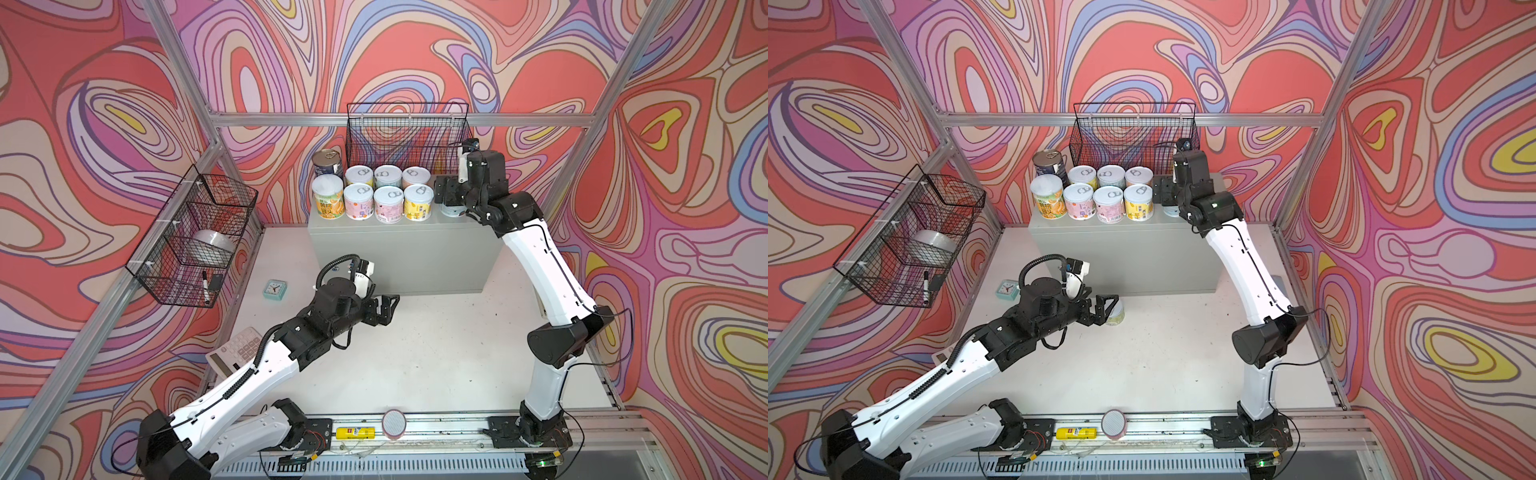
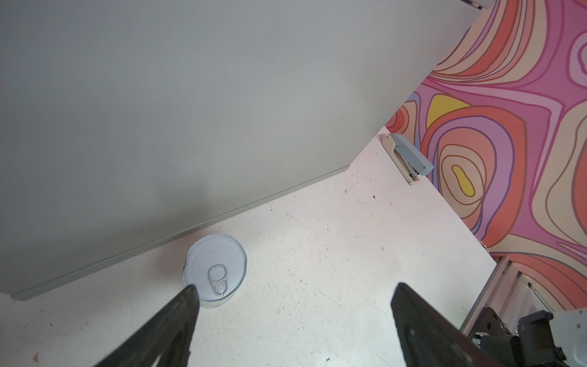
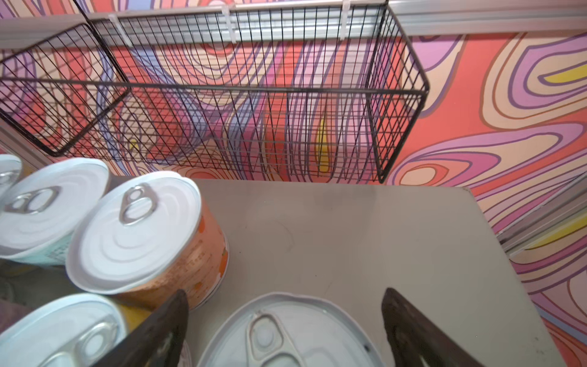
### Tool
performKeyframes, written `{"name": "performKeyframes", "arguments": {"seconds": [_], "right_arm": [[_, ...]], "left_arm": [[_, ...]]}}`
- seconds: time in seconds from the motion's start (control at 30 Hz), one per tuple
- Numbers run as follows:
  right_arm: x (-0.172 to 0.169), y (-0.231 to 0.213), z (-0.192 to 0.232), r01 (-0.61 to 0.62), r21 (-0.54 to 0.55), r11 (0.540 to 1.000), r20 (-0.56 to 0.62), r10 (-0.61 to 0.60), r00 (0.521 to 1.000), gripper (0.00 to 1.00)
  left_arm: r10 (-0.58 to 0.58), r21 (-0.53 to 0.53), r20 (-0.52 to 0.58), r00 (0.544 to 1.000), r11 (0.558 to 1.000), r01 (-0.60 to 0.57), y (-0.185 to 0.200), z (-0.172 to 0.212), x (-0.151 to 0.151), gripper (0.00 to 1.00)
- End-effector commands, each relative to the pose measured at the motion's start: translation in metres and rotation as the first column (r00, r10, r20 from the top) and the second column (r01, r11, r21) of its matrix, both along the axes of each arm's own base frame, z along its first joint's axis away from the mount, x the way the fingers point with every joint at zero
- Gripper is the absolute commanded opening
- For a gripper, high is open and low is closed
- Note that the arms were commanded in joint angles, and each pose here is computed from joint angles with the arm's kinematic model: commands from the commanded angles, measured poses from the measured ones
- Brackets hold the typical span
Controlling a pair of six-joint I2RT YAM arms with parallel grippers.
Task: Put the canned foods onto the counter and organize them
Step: 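Lower the pale blue-labelled can onto the box top at the row's end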
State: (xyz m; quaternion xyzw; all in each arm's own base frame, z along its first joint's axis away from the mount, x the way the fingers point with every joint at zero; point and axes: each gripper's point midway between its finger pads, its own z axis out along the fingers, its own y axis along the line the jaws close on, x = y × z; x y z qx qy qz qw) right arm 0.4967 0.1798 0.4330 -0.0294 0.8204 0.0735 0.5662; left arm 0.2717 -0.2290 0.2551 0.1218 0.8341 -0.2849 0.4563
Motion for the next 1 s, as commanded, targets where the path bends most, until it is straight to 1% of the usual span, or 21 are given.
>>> {"name": "performKeyframes", "arguments": {"seconds": [0.0,0.07,0.1,0.23,0.4,0.57,0.6,0.7,0.77,0.83,0.97], "right_arm": [[-0.02,-0.011,0.055,0.0,0.063,0.998,0.145,-0.009,0.989,0.97],[-0.024,-0.011,0.06,-0.005,0.073,0.997,0.162,-0.007,0.987,0.97],[-0.034,-0.015,0.072,-0.014,0.091,0.996,0.193,-0.003,0.981,0.97],[-0.056,-0.02,0.085,-0.044,0.125,0.991,0.26,0.01,0.966,0.96],[-0.088,-0.025,0.087,-0.101,0.109,0.989,0.301,0.064,0.951,0.9],[-0.11,-0.027,0.067,-0.142,0.085,0.986,0.272,0.114,0.956,0.86],[-0.113,-0.028,0.06,-0.147,0.086,0.985,0.266,0.119,0.956,0.83],[-0.118,-0.027,0.035,-0.159,0.087,0.983,0.227,0.136,0.964,0.71],[-0.119,-0.026,0.02,-0.16,0.089,0.983,0.199,0.14,0.97,0.61],[-0.119,-0.025,0.006,-0.166,0.095,0.982,0.174,0.148,0.974,0.6],[-0.117,-0.021,-0.011,-0.177,0.097,0.98,0.17,0.159,0.973,0.62]], "left_arm": [[-0.001,0.005,0.016,1.0,1.0,0.001,0.001,0.005,0.001,0.96],[-0.002,0.006,0.015,1.0,1.0,0.002,0.001,0.005,0.002,0.96],[-0.003,0.004,0.016,1.0,1.0,0.003,0.0,0.006,0.002,0.96],[0.002,0.006,0.018,1.0,1.0,-0.002,0.0,0.006,0.004,0.96],[0.002,0.007,0.016,1.0,1.0,-0.002,-0.001,0.006,0.005,0.95],[0.006,-0.002,0.028,1.0,1.0,-0.006,-0.001,0.007,0.005,0.95],[0.006,-0.003,0.028,1.0,1.0,-0.006,-0.001,0.007,0.006,0.95],[0.007,-0.002,0.03,1.0,1.0,-0.007,-0.001,0.005,0.006,0.95],[0.008,-0.001,0.03,1.0,1.0,-0.008,0.0,0.003,0.005,0.95],[0.01,0.006,0.028,1.0,1.0,-0.01,0.001,0.003,0.005,0.95],[0.023,0.003,0.042,0.999,1.0,-0.023,0.004,0.006,0.005,0.95]]}}
